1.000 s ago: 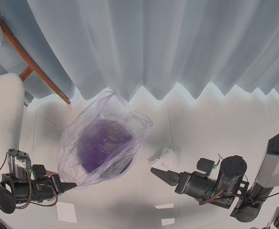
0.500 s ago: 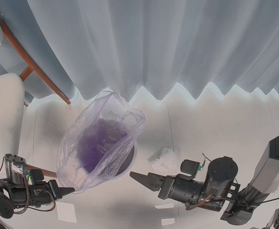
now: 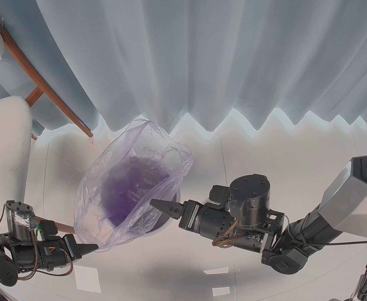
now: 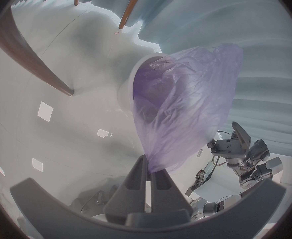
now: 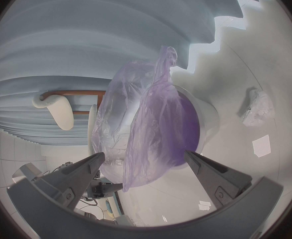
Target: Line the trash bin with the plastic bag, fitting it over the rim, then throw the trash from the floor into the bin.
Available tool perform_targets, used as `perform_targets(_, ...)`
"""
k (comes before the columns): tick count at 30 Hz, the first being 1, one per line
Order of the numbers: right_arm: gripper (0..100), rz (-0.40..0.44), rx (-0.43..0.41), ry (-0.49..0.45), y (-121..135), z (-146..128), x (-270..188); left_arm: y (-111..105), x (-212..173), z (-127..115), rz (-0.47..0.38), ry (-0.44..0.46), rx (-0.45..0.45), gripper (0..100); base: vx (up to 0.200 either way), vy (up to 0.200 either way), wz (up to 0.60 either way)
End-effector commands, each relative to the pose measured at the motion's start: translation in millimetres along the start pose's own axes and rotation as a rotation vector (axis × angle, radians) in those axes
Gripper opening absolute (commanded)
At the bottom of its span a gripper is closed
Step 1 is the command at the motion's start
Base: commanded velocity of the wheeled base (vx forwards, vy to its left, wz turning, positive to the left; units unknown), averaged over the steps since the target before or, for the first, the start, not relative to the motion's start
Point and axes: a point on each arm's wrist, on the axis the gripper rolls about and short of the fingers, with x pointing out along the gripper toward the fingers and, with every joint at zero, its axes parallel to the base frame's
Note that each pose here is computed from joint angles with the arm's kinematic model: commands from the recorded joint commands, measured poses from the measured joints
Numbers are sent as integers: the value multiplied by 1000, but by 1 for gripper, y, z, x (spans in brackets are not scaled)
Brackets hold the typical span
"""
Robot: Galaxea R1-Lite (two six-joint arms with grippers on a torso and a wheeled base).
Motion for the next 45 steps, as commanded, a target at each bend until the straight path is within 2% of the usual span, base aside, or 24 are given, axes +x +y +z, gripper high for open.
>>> perform_targets(1,100,1,-2,-6,0,3,13,0,0,0,-2,-2,3,0,0,0,0)
perform_targets(6,100,0,-2,-7,2,6,19,-2,0,0,-5,-1,16,0,0,0,0)
perform_targets(11,100,-56,11,17,-5,11,27,0,1,-2,7,10,74,0,0,0,0)
perform_targets(15,100,-71,11,29,-11,7,31,1,1,-2,9,12,77,0,0,0,0)
perform_targets(16,0,-77,9,30,-13,6,32,1,1,-2,9,12,79,0,0,0,0)
perform_targets(21,0,-81,4,33,-14,5,32,1,0,-3,9,15,79,0,0,0,0)
perform_targets(28,0,-79,-31,28,-10,6,22,4,-1,-6,22,23,135,0,0,0,0)
perform_targets(33,0,-129,-114,85,-36,-20,6,6,1,-6,32,33,129,0,0,0,0)
perform_targets(39,0,-130,-126,85,-68,-46,4,14,6,-5,68,57,175,0,0,0,0)
perform_targets(45,0,-135,-131,115,-81,-66,1,21,12,-6,99,92,259,0,0,0,0)
